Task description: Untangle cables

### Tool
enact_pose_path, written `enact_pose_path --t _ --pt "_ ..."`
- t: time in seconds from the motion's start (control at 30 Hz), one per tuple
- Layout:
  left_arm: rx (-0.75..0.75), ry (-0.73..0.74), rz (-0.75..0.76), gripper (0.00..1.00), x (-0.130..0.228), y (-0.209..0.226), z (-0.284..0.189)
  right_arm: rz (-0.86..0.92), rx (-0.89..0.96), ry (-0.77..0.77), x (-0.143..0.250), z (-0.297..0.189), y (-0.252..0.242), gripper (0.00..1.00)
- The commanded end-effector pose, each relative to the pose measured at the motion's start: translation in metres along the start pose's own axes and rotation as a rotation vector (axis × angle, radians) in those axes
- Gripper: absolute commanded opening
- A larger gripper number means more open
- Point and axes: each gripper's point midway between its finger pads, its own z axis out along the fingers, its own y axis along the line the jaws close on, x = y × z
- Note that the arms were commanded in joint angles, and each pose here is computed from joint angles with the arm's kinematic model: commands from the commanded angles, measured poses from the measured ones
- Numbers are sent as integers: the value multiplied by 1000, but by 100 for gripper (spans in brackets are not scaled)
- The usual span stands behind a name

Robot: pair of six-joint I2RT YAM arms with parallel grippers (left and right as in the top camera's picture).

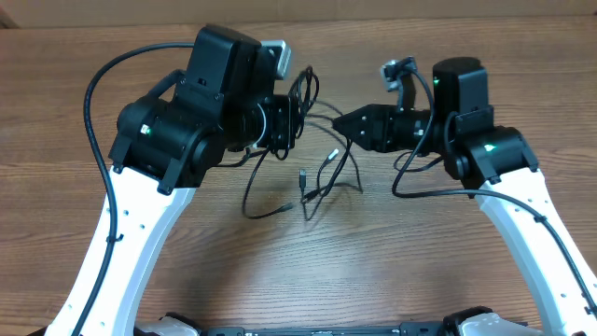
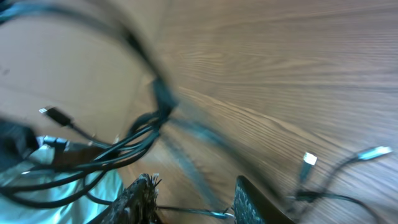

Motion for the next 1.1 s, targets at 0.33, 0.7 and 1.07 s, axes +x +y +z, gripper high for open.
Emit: enact_pose_path --t 0.33,0.7,1.07 --pt "168 -91 -167 4 -27 -32 -9 -16 -38 -77 -16 4 32 39" --pt "309 -95 198 4 -23 -60 -15 256 53 -170 -34 -4 7 45" --pt "344 -143 162 4 -36 -57 -29 344 28 -275 -58 -9 12 45"
